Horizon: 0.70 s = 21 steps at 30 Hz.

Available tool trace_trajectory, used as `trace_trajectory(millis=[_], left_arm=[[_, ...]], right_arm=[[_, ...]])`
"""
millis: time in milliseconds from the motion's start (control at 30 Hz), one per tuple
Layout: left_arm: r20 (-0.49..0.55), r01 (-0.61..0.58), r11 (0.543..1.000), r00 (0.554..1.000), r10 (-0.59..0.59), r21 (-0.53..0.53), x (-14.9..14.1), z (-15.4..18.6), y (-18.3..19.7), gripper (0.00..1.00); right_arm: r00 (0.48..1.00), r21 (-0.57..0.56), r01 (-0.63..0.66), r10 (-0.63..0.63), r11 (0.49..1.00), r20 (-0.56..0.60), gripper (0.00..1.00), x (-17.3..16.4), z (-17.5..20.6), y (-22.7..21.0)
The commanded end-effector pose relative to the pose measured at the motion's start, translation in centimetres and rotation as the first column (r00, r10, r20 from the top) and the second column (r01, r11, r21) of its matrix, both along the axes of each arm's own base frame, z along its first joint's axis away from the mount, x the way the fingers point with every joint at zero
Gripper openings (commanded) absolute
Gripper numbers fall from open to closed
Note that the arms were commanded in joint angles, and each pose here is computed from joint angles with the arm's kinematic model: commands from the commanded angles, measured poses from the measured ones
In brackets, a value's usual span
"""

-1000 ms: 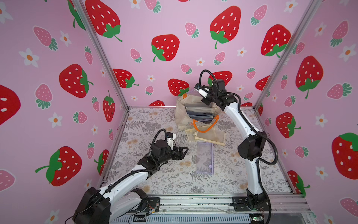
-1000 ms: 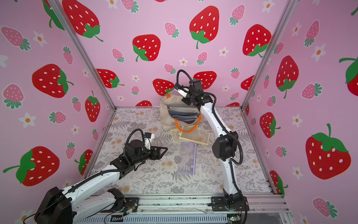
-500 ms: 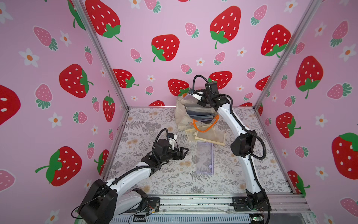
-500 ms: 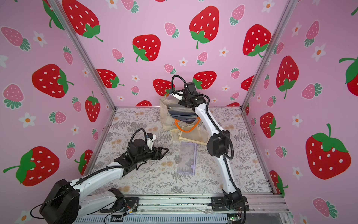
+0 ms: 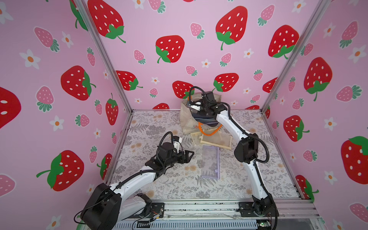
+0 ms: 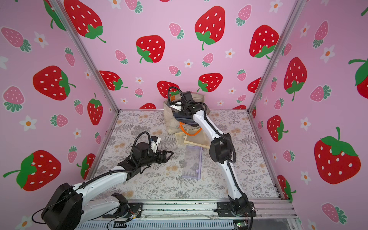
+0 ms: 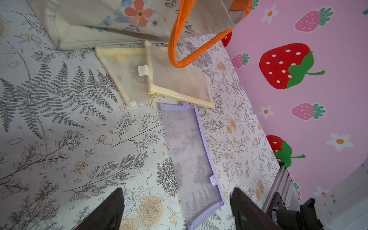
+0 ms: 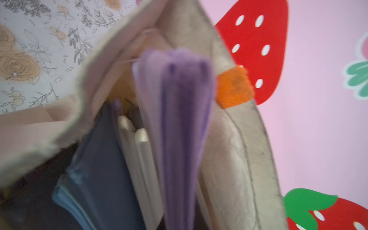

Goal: Put the pencil pouch into the canvas bag
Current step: Place the pencil pouch in the canvas bag.

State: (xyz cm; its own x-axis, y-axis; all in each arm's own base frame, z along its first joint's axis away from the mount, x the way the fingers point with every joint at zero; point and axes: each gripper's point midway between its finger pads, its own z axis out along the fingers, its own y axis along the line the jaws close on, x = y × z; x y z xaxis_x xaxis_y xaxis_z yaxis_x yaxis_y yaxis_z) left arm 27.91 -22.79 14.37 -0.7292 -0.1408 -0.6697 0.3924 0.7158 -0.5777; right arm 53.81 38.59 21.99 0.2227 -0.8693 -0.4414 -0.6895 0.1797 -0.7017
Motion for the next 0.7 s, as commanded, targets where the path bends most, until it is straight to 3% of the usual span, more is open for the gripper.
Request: trace_trajectory(millis=[0, 667], left_arm=[[0.043, 0.007, 0.999, 0.999, -0.006, -0.036, 0.2, 1.5, -0.1, 0.86], [0.063, -0.009, 0.999, 0.998, 0.012, -0.052, 0.2, 2.5, 0.9, 0.86]], right_arm=[[0.997, 0.026, -0.012, 0.010, 1.000, 0.071, 0.00, -1.2, 4.6, -0.3], [0.989, 0.082, -0.049, 0.060, 0.995, -0.138, 0.02, -0.7, 0.6, -1.7]])
